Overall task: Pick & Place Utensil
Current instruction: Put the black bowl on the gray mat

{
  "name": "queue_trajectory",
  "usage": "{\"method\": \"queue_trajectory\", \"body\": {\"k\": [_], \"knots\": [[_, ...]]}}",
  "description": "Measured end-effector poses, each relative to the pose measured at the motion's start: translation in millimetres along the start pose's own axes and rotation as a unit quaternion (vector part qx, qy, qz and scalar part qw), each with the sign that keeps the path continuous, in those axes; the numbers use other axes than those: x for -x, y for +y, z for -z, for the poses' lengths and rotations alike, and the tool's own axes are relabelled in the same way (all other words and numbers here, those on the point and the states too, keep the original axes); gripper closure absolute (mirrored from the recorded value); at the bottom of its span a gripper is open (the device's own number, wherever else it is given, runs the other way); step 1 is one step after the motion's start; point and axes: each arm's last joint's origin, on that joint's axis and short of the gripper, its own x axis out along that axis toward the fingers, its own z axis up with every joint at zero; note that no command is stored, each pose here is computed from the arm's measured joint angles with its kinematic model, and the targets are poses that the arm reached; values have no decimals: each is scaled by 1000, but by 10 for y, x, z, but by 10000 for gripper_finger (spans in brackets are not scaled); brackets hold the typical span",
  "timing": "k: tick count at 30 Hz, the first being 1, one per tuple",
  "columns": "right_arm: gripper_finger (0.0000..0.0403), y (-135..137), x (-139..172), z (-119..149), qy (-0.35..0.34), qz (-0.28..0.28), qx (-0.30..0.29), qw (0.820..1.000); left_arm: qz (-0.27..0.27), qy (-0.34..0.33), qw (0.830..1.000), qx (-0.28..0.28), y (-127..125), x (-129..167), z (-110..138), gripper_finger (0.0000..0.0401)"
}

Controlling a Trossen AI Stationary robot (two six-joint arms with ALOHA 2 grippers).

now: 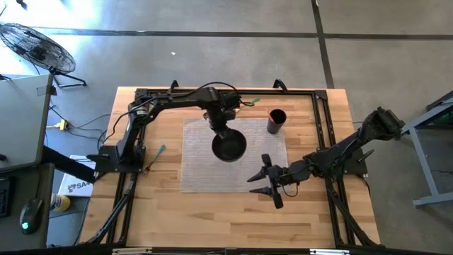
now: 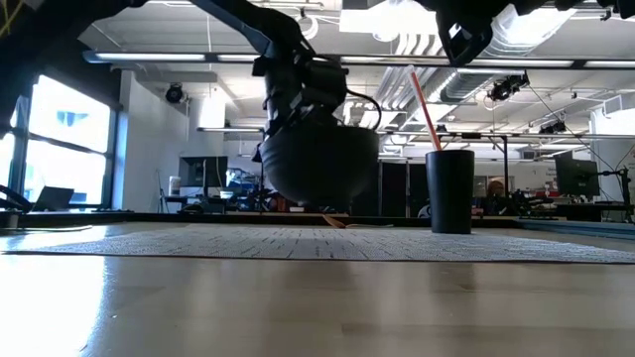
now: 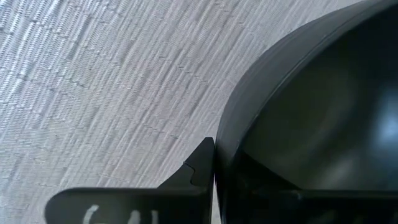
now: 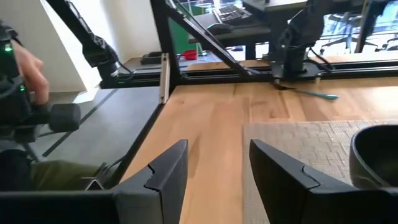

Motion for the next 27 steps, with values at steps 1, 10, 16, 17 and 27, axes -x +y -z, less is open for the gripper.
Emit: {"method": "queue_trajectory", "body": {"k": [1,10,16,17,27], "knots": [[238,-3,0,-1,-1,3,2,1000,-3,-3,1000,-1,4,-11,-10,388],[238,-9,-1,-2,-2,9,3,1000,5,-56,998,10,-16,-36,-131,387],[238,-9,-1,-1,-2,9,0,1000,-6,-33,997,71,50,-227,-159,387],[238,-9,-1,-1,-2,9,0,1000,-8,-31,996,77,58,-249,-162,387],[238,-19,-1,11,4,18,1,1000,-13,-17,995,102,71,-268,-139,387]]}}
